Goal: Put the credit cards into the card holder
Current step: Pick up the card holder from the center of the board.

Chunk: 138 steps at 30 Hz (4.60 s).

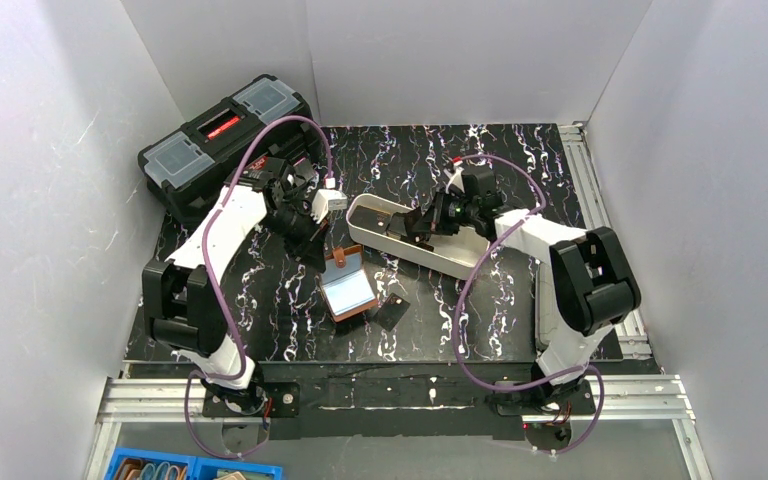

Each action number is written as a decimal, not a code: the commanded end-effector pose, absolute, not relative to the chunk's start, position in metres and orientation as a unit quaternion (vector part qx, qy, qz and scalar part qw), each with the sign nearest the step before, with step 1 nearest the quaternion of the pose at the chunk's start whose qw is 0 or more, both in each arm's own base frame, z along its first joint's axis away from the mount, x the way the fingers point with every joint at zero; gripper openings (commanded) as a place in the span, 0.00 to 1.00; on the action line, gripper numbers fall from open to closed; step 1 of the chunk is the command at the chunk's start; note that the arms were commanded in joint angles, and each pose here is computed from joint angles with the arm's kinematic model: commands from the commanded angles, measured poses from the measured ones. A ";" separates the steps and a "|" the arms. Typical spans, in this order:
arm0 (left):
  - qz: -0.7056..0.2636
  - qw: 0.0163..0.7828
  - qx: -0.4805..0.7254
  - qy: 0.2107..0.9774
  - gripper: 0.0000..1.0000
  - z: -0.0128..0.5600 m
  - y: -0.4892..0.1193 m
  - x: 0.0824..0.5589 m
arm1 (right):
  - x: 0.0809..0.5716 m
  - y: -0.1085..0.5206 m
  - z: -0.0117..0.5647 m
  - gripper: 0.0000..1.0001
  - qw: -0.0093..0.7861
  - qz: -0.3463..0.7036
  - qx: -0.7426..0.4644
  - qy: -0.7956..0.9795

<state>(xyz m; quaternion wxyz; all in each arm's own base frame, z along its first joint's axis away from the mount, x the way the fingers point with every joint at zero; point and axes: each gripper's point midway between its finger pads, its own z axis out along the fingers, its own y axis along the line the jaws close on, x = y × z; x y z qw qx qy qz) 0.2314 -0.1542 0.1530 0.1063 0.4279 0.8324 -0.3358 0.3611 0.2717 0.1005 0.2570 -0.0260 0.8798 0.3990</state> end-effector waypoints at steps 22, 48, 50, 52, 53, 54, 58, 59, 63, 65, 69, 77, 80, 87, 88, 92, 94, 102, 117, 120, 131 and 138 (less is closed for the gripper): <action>-0.349 0.145 0.412 0.829 0.00 0.172 -0.161 0.228 | 0.372 0.271 0.140 0.01 0.282 0.415 -0.034 0.864; -0.319 0.150 0.405 0.844 0.00 0.170 -0.151 0.230 | 0.318 0.286 0.149 0.01 0.249 0.475 -0.029 0.844; -0.317 0.152 0.405 0.844 0.00 0.170 -0.150 0.230 | 0.325 0.292 0.154 0.01 0.248 0.482 -0.033 0.840; -0.316 0.153 0.404 0.845 0.00 0.170 -0.149 0.230 | 0.336 0.304 0.163 0.01 0.251 0.492 -0.041 0.832; -0.316 0.152 0.403 0.845 0.00 0.170 -0.148 0.229 | 0.343 0.313 0.168 0.01 0.251 0.499 -0.047 0.828; -0.315 0.151 0.402 0.846 0.00 0.171 -0.147 0.229 | 0.353 0.326 0.171 0.01 0.248 0.507 -0.053 0.824; -0.315 0.156 0.401 0.846 0.00 0.174 -0.145 0.231 | 0.359 0.364 0.158 0.01 0.221 0.506 -0.068 0.831; -0.314 0.157 0.402 0.846 0.00 0.174 -0.145 0.232 | 0.359 0.370 0.154 0.01 0.218 0.500 -0.071 0.835; -0.316 0.158 0.397 0.847 0.00 0.173 -0.143 0.231 | 0.365 0.371 0.140 0.02 0.212 0.476 -0.046 0.853; -0.317 0.159 0.396 0.847 0.00 0.174 -0.143 0.231 | 0.367 0.369 0.136 0.03 0.210 0.467 -0.036 0.858; -0.319 0.161 0.395 0.846 0.00 0.177 -0.143 0.231 | 0.370 0.370 0.129 0.07 0.202 0.464 -0.027 0.862; -0.323 0.163 0.393 0.846 0.00 0.178 -0.144 0.232 | 0.369 0.365 0.121 0.25 0.196 0.443 -0.021 0.875; -0.325 0.164 0.391 0.846 0.00 0.179 -0.145 0.232 | 0.368 0.360 0.120 0.29 0.196 0.429 -0.015 0.882; -0.330 0.166 0.389 0.844 0.00 0.183 -0.147 0.232 | 0.368 0.354 0.126 0.36 0.208 0.416 -0.016 0.885; -0.330 0.166 0.389 0.844 0.00 0.184 -0.147 0.232 | 0.368 0.353 0.126 0.37 0.206 0.413 -0.015 0.887; -0.334 0.167 0.386 0.844 0.00 0.186 -0.149 0.233 | 0.368 0.350 0.125 0.42 0.205 0.401 -0.015 0.893; -0.336 0.168 0.385 0.843 0.00 0.187 -0.149 0.233 | 0.368 0.348 0.124 0.49 0.205 0.394 -0.015 0.896; -0.340 0.172 0.383 0.841 0.00 0.193 -0.151 0.233 | 0.364 0.336 0.117 0.52 0.203 0.361 -0.011 0.910; -0.352 0.187 0.372 0.838 0.00 0.218 -0.156 0.234 | 0.340 0.309 0.239 0.64 0.318 0.394 -0.056 0.860; -0.362 0.205 0.379 0.827 0.00 0.243 -0.160 0.233 | 0.304 0.306 0.272 0.67 0.342 0.447 -0.111 0.819; -0.472 0.256 0.367 0.760 0.00 0.353 -0.186 0.213 | 0.191 0.306 0.295 0.77 0.355 0.555 -0.289 0.694; -0.525 0.271 0.345 0.729 0.00 0.390 -0.197 0.205 | 0.184 0.305 0.322 0.78 0.383 0.588 -0.281 0.655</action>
